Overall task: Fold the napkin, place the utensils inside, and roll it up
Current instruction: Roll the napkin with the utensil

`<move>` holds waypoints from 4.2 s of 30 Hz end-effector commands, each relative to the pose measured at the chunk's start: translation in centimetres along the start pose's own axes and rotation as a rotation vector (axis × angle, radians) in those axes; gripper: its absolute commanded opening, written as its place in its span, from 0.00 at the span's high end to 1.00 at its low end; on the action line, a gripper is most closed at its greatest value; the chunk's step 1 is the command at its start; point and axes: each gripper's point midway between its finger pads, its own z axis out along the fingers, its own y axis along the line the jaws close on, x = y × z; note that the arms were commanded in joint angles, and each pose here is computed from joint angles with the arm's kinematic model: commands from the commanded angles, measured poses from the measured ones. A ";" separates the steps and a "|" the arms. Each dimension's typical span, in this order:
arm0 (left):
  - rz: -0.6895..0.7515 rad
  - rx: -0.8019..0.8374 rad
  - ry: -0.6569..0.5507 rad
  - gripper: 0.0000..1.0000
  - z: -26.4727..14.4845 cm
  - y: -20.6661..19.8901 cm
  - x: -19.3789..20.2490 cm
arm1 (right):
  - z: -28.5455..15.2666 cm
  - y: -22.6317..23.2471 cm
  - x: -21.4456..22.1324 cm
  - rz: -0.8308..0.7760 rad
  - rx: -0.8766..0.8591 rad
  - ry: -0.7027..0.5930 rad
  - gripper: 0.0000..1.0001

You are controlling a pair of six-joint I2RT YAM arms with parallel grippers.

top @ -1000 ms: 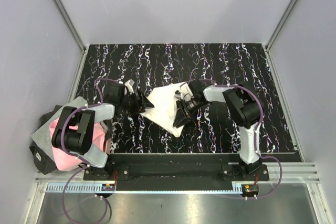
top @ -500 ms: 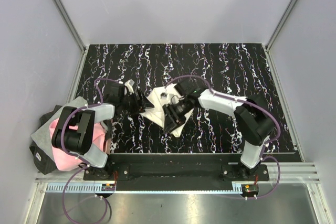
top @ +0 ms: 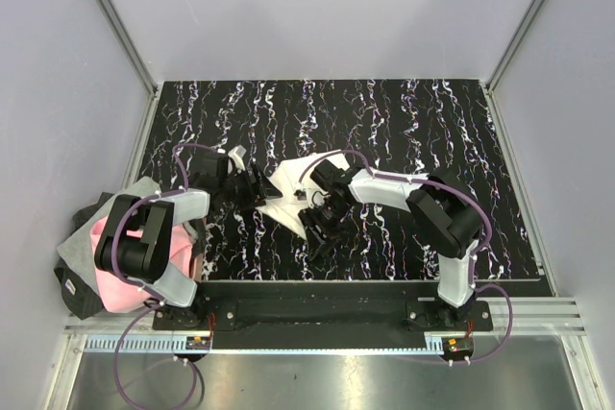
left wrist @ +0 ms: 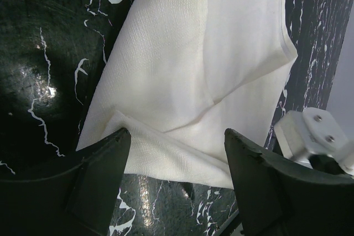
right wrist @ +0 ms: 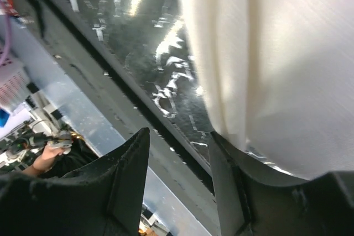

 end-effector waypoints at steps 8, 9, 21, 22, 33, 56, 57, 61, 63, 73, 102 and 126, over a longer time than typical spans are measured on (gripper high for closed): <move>-0.063 -0.232 0.106 0.23 0.0 6.2 4.0 | -2.0 -1.8 -2.8 -0.036 0.181 -0.081 0.45; -0.066 -0.233 0.107 0.23 0.0 6.2 4.0 | -2.1 -2.0 -3.0 -0.033 0.186 -0.083 0.45; -0.065 -0.231 0.107 0.23 0.0 6.1 4.0 | -2.2 -4.9 -3.0 -0.020 0.257 -0.078 0.45; -0.063 -0.229 0.107 0.23 0.0 6.1 4.0 | -2.3 -4.6 -3.2 -0.032 0.253 -0.084 0.45; -0.065 -0.226 0.111 0.23 0.0 6.1 4.1 | -7.3 2.4 -9.2 -0.443 0.415 -0.443 0.44; -0.068 -0.223 0.118 0.23 0.1 6.1 4.2 | 0.2 -0.3 -13.8 -0.736 0.649 -0.530 0.43; -0.069 -0.223 0.117 0.23 0.1 6.1 4.2 | 0.6 -0.8 -13.7 -0.733 0.661 -0.518 0.43; -0.068 -0.222 0.115 0.23 0.1 6.0 4.1 | 1.2 -2.3 -13.7 -0.701 0.683 -0.488 0.43; -0.069 -0.222 0.118 0.23 0.1 6.1 4.2 | 1.5 -3.1 -13.7 -0.669 0.686 -0.469 0.44; -0.044 -0.188 0.060 0.22 -0.4 4.7 2.6 | 3.1 -2.5 -10.2 -0.555 0.455 -0.313 0.77; -0.005 -0.126 -0.105 0.16 -5.1 2.5 2.5 | 4.2 -2.4 -4.8 -0.222 -0.065 -0.117 0.84; -0.084 -0.088 0.072 0.73 -2.7 3.5 7.0 | 4.3 -4.3 -6.5 -0.121 -0.250 -0.096 0.84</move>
